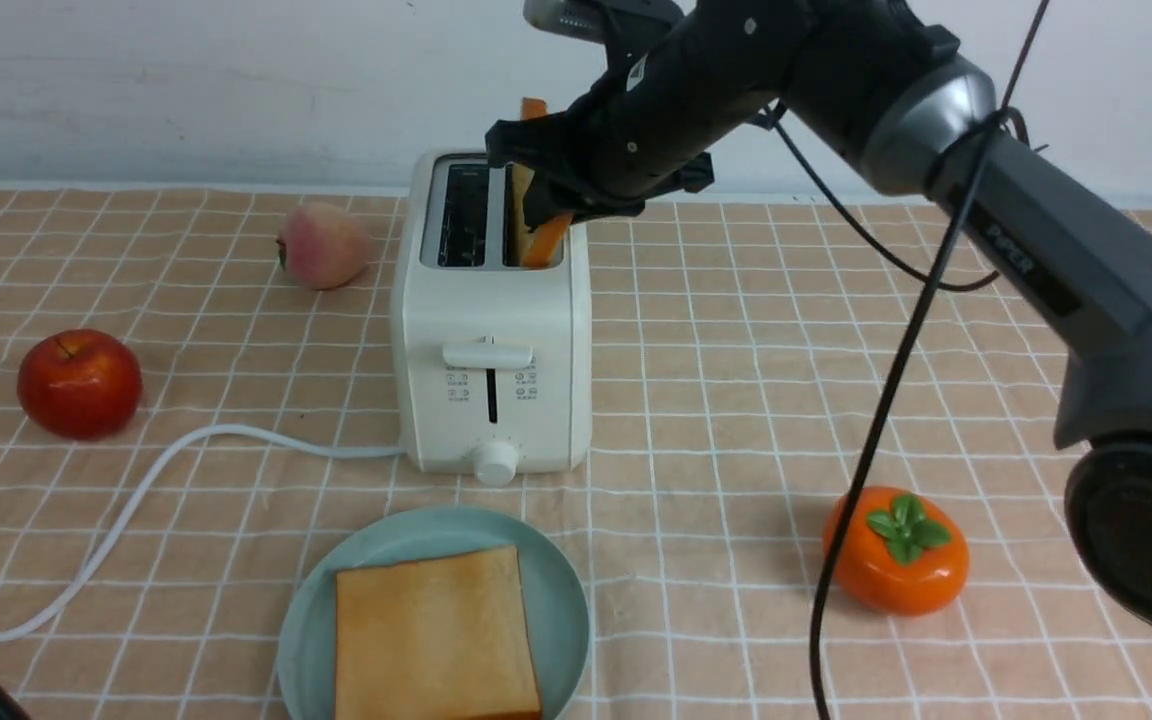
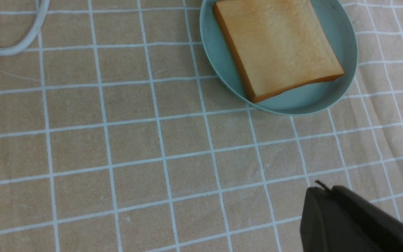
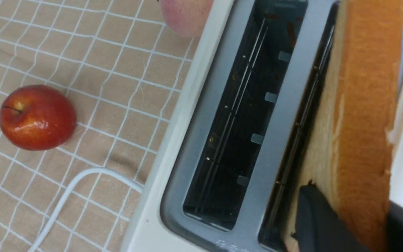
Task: Take toasted bread from bread machine on light coffee tablecloth place on plate.
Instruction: 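Grasp the toast slice in the toaster and pull it up out of the slot with the right gripper, then place the held slice of bread on top of the slice on the plate with the right gripper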
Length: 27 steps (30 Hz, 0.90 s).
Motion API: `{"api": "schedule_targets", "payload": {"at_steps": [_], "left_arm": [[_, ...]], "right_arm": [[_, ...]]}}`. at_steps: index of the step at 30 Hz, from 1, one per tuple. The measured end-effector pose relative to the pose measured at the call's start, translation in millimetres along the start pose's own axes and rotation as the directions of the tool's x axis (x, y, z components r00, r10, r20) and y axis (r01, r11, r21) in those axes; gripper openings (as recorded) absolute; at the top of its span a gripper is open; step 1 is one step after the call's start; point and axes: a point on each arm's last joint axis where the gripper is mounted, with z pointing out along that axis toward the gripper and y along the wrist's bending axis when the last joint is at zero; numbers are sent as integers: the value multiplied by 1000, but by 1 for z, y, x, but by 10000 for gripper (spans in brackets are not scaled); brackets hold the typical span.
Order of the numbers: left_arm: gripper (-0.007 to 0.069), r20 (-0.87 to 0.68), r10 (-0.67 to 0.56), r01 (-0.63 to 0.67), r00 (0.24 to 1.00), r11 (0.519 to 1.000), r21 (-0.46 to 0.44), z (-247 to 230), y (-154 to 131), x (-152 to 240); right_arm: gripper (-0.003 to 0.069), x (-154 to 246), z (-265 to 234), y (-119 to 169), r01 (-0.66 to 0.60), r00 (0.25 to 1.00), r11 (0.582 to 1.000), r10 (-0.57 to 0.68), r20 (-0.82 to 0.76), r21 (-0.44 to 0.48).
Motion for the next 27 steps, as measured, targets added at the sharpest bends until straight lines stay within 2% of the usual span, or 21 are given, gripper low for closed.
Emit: {"api": "schedule_targets", "payload": {"at_steps": [3,9,11,12,13,16,20,21,24,26,27], "left_arm": [[-14,1,2,-2,1000,1000,-4,0,0,0],[-14,17,5,-5,1000,1000,-5,0,0,-2],[-14,27,5,-5,1000,1000,-2,0,0,-2],[-14,42,6,-6,999,1000,1,0,0,-4],[-14,44,5,-5,999,1000,1,0,0,-4],[-14,59,-5,4,998,1000,6,0,-1,-5],[-14,66,-11,10,998,1000,8,0,-1,-6],[-14,66,-12,11,998,1000,8,0,-1,-6],[-14,71,-13,12,997,1000,10,0,-1,-6],[-14,75,-13,12,997,1000,11,0,-1,-7],[-14,76,-13,12,997,1000,11,0,-1,-7]], "right_arm": [[109,-8,-30,6,34,999,999,-35,16,26],[109,-21,-151,33,187,979,979,-192,72,79],[109,-21,-169,36,194,975,978,-201,93,80],[109,-18,-194,42,200,972,977,-207,115,68],[109,-18,-200,44,201,970,977,-208,124,65],[109,3,-223,51,191,979,981,-189,75,-21],[109,48,-206,48,132,981,981,-149,-120,-141],[109,50,-204,47,128,980,981,-148,-133,-147],[109,98,-159,37,25,930,963,-120,-347,-267],[109,136,-122,31,-58,877,936,-119,-466,-348],[109,138,-118,31,-64,877,933,-118,-466,-355]]}}
